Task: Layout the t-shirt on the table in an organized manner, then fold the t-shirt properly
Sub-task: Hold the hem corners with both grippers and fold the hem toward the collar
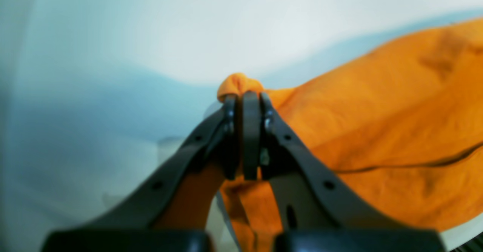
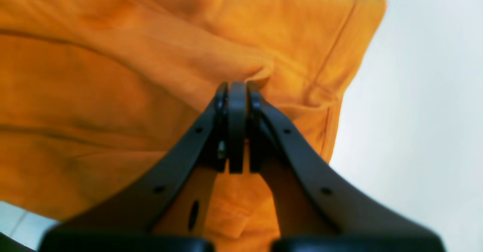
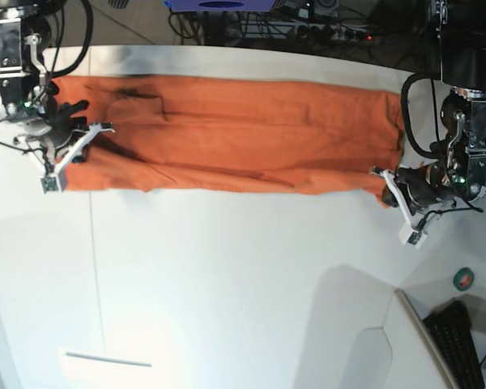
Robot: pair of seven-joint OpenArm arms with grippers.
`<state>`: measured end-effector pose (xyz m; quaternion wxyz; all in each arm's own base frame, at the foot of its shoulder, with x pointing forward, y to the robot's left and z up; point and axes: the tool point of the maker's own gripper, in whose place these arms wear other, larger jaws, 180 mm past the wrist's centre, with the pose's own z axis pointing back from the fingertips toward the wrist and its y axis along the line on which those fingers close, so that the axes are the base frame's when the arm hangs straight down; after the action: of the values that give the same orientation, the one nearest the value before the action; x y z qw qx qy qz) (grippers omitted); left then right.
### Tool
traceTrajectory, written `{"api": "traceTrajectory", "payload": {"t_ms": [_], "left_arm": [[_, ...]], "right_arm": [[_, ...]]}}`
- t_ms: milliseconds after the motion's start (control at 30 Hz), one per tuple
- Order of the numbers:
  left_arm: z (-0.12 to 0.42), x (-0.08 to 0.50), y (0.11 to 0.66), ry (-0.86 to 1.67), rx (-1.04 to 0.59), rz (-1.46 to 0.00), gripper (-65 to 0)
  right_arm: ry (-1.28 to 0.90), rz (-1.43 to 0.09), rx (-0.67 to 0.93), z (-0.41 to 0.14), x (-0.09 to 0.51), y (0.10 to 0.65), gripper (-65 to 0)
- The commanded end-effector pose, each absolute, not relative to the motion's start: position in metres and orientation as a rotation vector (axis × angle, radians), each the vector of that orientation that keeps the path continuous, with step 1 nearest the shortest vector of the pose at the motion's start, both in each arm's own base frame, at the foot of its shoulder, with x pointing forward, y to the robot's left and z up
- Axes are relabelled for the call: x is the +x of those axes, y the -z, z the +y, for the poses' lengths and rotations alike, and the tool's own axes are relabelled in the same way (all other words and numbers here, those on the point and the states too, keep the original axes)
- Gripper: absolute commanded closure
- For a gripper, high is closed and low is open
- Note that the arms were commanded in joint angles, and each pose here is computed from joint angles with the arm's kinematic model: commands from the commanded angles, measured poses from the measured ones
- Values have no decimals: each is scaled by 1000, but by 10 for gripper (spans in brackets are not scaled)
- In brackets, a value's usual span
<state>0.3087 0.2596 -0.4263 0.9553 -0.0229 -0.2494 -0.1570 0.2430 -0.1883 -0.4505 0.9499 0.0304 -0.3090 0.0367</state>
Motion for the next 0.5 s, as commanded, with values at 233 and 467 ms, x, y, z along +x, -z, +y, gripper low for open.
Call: {"api": "traceTrajectory", "payload": {"t_ms": [233, 467], "left_arm": [[275, 289, 432, 386, -2, -447, 0], [273, 254, 455, 404, -16, -363, 0]], "right_arm": [[-20, -642, 16, -215, 244, 434, 0], [-19, -589, 17, -215, 235, 441, 0]]}}
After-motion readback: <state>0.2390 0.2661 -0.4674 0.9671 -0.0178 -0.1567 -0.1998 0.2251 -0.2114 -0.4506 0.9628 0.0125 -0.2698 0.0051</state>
